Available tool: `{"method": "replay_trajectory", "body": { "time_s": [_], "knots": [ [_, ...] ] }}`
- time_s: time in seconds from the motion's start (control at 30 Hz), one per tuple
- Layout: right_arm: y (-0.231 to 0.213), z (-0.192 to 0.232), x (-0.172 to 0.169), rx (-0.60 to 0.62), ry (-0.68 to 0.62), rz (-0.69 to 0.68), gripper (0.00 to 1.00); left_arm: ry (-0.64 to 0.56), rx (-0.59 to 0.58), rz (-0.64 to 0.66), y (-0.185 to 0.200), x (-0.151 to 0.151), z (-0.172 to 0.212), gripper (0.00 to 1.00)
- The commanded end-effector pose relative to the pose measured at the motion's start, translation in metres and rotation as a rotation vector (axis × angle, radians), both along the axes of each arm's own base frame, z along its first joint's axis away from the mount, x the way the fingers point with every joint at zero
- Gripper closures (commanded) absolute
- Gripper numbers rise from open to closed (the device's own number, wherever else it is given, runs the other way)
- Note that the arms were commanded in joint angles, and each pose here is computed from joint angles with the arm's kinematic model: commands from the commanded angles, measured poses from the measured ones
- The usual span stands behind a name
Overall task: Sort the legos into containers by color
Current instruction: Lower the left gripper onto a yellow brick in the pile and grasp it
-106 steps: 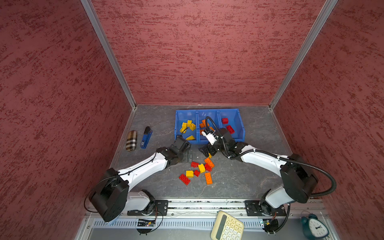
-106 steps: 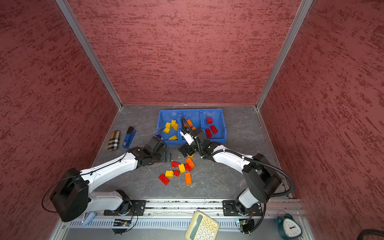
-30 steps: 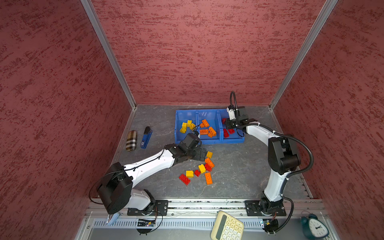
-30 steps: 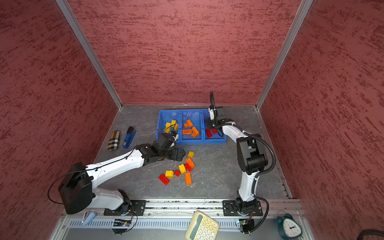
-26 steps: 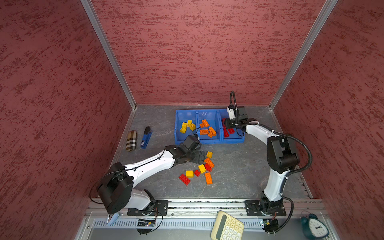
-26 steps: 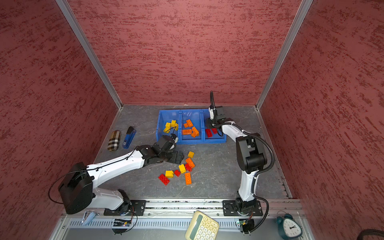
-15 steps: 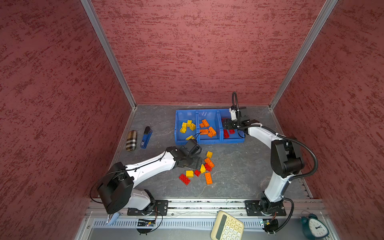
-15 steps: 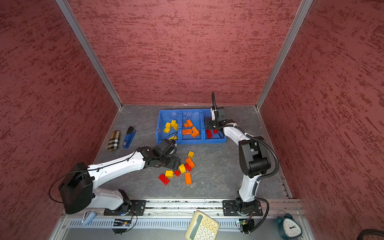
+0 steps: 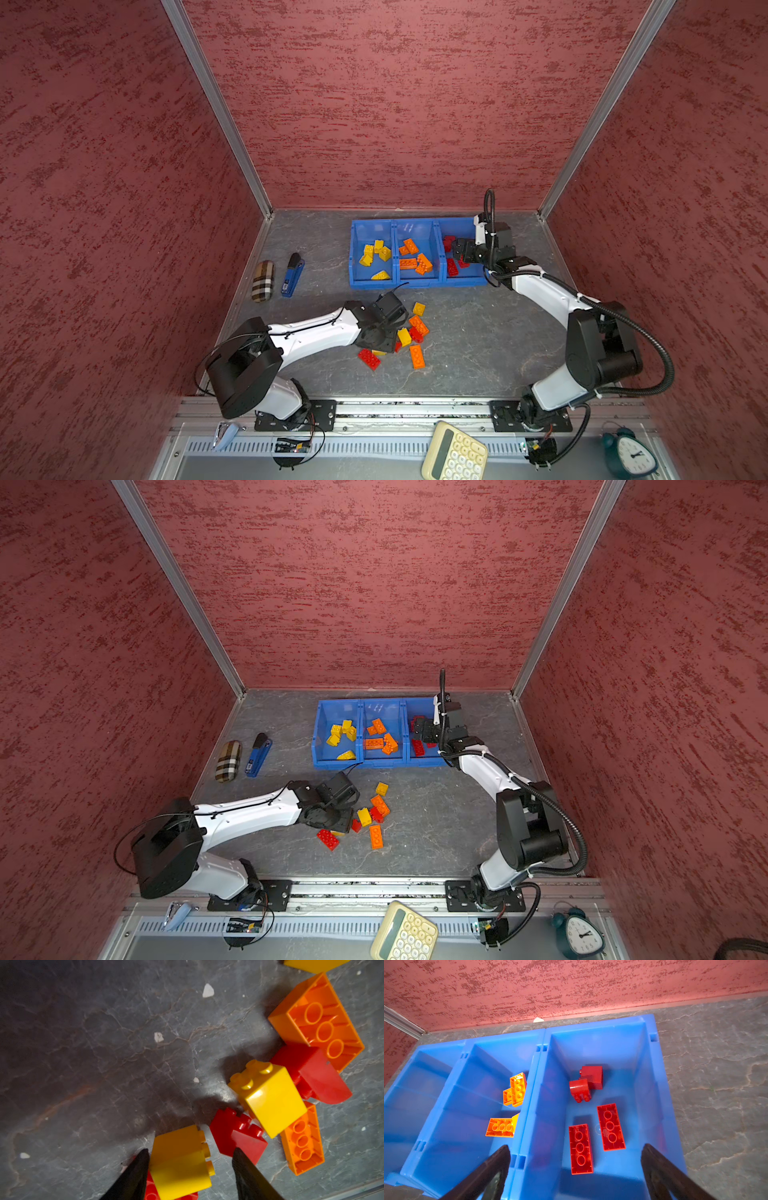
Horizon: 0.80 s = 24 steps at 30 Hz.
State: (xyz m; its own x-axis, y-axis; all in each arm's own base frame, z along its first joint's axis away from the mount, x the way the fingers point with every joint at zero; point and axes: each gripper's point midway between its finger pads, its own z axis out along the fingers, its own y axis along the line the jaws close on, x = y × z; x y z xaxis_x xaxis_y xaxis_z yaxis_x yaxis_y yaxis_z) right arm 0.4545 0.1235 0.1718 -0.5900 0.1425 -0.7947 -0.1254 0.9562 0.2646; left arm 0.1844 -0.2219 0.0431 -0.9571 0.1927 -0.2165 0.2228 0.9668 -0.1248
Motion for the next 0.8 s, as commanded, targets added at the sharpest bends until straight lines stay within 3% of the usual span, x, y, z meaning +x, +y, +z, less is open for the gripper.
{"method": "replay_trajectory", "body": {
  "time_s": [0.0,0.2,0.53,0.77],
  "knots": [
    [0.000,0.010,0.008,0.011,-0.048,-0.024,0.01,0.025,0.075,0.013,0.010,-0.005,-0.016,0.37],
    [0.002,0.007,0.008,0.017,-0.039,-0.016,0.01,0.022,0.093,0.009,0.010,-0.005,-0.019,0.39],
    [0.007,0.014,0.002,0.043,-0.038,0.010,0.01,-0.105,-0.032,-0.008,0.011,-0.001,0.020,0.26],
    [0.018,0.041,-0.036,0.100,-0.096,0.086,0.01,-0.094,-0.021,-0.019,0.022,-0.011,0.020,0.35]
  ]
}}
